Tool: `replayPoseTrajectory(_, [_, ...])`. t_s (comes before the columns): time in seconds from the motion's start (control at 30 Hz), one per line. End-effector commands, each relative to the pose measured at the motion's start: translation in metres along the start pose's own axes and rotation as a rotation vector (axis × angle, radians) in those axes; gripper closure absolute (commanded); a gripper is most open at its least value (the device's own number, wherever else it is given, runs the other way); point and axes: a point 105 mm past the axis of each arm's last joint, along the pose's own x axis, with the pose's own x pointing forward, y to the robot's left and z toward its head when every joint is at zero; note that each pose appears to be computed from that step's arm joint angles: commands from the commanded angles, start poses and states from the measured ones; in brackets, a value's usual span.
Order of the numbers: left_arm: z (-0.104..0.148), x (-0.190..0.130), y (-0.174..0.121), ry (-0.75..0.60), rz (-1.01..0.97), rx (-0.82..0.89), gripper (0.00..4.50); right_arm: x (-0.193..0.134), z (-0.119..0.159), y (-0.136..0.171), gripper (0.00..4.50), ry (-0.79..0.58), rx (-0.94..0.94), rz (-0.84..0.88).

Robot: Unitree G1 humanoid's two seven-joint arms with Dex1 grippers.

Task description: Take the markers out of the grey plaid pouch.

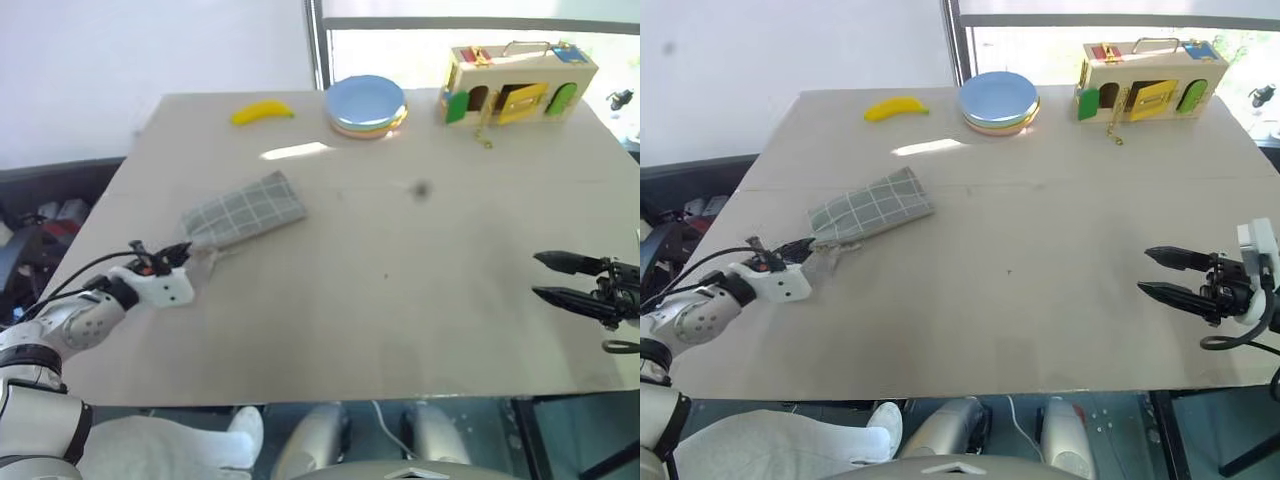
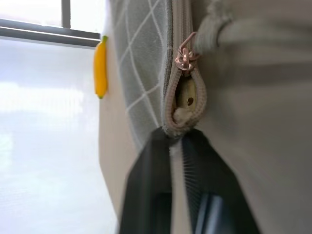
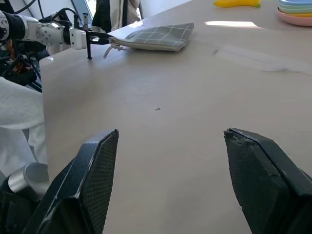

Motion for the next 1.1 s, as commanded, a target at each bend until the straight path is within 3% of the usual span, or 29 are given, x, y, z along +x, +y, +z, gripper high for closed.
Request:
replayPoseTrajectory(0.03, [0.014, 0.012, 0.001, -0.062, 0.035, -0.009, 4.45, -0.004, 0.011, 0.001, 0.95, -0.018, -0.049, -0.002])
replayPoseTrajectory(0.3, [0.067, 0.045, 0.028, -0.282, 0.172, -0.164, 4.45, 0.011, 0.012, -0.003, 0.95, -0.005, -0.088, -0.027])
replayPoseTrajectory(0.43, [0.094, 0.065, 0.045, -0.343, 0.25, -0.304, 4.45, 0.038, 0.011, -0.003, 0.95, 0.022, -0.161, -0.051])
replayPoseTrajectory(0.57, [0.138, 0.083, 0.051, -0.412, 0.236, -0.41, 4.45, 0.083, 0.017, 0.007, 0.95, 0.014, -0.214, -0.04])
replayPoseTrajectory(0.67, [0.164, 0.09, 0.055, -0.437, 0.227, -0.444, 4.45, 0.11, 0.018, 0.013, 0.95, 0.02, -0.234, -0.069])
replayPoseTrajectory(0.87, [0.203, 0.1, 0.052, -0.448, 0.187, -0.521, 4.45, 0.147, 0.023, -0.004, 0.95, 0.091, -0.531, -0.258])
replayPoseTrajectory(1.1, [0.228, 0.108, 0.044, -0.457, 0.149, -0.587, 4.45, 0.189, 0.035, 0.011, 0.95, -0.031, -0.627, -0.292])
